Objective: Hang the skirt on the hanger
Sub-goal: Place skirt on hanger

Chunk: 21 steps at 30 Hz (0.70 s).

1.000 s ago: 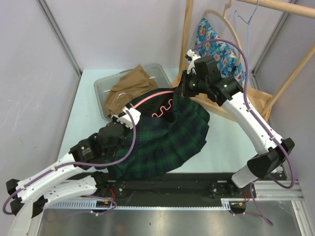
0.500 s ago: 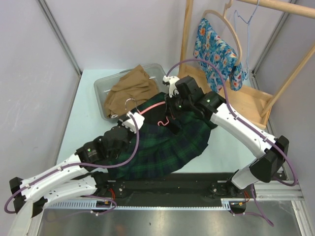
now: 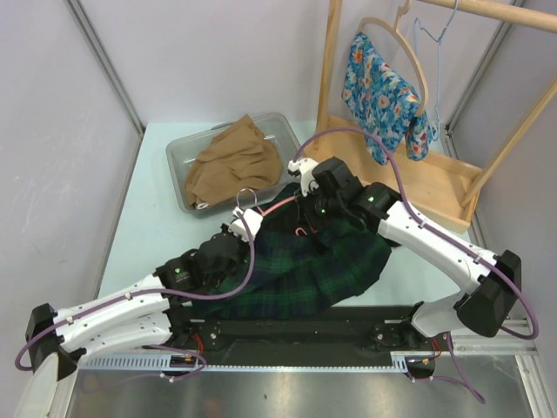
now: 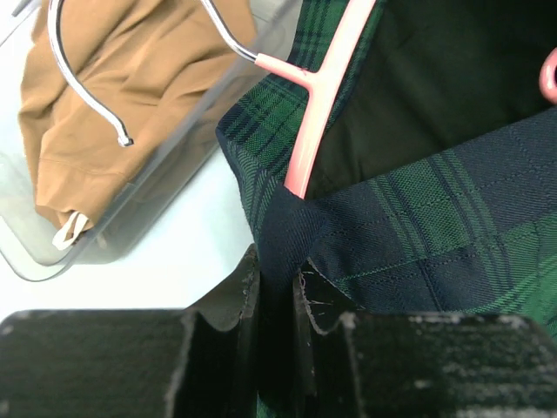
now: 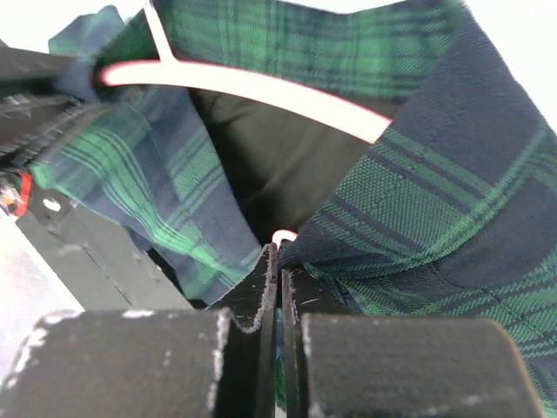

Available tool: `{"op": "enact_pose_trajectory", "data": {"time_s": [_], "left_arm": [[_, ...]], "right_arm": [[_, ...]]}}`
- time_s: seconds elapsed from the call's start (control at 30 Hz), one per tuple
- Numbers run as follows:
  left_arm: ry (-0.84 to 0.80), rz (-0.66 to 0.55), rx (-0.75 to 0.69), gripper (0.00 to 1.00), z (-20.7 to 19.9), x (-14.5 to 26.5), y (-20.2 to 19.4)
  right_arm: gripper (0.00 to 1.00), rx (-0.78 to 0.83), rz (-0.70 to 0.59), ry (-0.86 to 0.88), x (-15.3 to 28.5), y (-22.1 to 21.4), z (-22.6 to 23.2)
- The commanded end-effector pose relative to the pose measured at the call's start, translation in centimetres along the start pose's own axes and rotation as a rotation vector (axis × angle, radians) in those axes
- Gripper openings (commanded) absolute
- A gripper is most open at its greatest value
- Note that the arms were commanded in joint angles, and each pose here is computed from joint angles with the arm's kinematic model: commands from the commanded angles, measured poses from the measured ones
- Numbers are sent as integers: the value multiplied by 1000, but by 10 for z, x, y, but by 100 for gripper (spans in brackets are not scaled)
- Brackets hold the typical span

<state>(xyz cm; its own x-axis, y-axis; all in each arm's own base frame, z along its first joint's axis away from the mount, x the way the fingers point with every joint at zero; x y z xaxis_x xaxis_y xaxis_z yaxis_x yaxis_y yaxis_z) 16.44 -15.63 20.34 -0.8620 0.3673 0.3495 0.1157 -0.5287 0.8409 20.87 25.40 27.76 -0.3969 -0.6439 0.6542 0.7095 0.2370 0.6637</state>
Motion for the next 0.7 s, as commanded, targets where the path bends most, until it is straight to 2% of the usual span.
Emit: {"op": "enact_pose_trajectory", "data": {"time_s": [0.0,0.2,0.3,0.43,0.53,0.57,0.67], "left_arm": [[-47,-261,190,0,-3,6,56],[-80,-336,216,0,8,27,69],[-93,-358,217,0,12,34,70],[-91,-360,211,0,13,37,68],[-102,-385,207,0,16,43,70],[-112,-394,203,0,16,45,70],[-138,-437,205,0,20,54,72]], "right_arm": [[0,-11,77,128,-19,-25,29],[0,-78,76,39,-35,-30,17],[0,-27,78,156,-33,-31,38],[0,3,53,201,-24,-29,50],[27,16,-5,180,-6,-23,48],[43,33,-22,177,-1,-21,46],[61,88,-96,185,21,-10,40]]}}
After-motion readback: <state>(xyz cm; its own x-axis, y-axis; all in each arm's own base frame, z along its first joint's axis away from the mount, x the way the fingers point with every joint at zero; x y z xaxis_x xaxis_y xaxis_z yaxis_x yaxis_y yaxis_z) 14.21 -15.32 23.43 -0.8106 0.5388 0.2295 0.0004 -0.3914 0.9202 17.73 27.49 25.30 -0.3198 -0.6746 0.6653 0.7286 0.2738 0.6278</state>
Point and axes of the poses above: each gripper's point midway between its finger pads, its own x axis back along the fingers, its own z axis along the line the jaws close on, y = z × x, the point moved 7 cm from there along x, back along the fingers, and after that the axes turned 12 degrees about -x, right-handed, at the moved point
